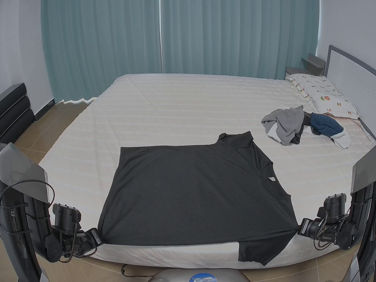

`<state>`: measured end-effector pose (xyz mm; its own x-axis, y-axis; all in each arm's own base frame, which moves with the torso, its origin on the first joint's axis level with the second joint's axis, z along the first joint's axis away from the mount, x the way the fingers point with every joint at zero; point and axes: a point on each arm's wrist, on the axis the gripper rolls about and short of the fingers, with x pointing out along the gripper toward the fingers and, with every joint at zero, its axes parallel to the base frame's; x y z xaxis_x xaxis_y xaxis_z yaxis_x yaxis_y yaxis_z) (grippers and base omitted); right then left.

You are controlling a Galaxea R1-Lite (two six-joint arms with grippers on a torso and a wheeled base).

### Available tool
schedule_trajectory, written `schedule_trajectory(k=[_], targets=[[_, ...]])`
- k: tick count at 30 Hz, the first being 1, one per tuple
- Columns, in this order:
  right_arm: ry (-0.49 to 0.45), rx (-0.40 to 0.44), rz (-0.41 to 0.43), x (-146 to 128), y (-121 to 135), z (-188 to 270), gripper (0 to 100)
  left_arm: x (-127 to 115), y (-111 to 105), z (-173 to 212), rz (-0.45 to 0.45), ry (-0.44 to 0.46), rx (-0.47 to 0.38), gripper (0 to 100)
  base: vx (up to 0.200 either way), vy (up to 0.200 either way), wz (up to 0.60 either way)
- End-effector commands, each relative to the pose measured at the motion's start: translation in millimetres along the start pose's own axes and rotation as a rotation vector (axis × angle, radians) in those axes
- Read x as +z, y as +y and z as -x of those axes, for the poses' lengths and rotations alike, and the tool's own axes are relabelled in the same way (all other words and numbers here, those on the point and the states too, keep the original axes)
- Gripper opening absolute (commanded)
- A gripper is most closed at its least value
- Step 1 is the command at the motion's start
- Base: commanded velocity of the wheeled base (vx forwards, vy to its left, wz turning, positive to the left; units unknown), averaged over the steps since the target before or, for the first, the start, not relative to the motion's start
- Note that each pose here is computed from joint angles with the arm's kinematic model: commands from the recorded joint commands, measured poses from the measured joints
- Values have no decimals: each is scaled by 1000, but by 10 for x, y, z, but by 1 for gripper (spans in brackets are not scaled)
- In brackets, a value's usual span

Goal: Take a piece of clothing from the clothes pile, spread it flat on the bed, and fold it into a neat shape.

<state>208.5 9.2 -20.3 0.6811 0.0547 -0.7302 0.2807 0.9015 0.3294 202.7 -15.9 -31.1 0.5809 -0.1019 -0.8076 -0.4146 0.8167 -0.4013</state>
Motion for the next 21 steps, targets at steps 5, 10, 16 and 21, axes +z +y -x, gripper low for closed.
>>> schedule_trajectory(k=[5,10,16,21], targets=[[16,-37,17,-27,-45,45,0,-55,-14,16,-16,21,-1,0,0,0,0],[23,-36,25,-35,-38,51,0,-69,-15,22,-19,26,0,0,0,0,0],[24,-28,30,-42,-20,47,0,-74,-23,6,-23,30,-3,100,0,0,0],[10,-8,16,-17,-11,43,0,-68,-31,-1,-24,27,-6,100,0,0,0]])
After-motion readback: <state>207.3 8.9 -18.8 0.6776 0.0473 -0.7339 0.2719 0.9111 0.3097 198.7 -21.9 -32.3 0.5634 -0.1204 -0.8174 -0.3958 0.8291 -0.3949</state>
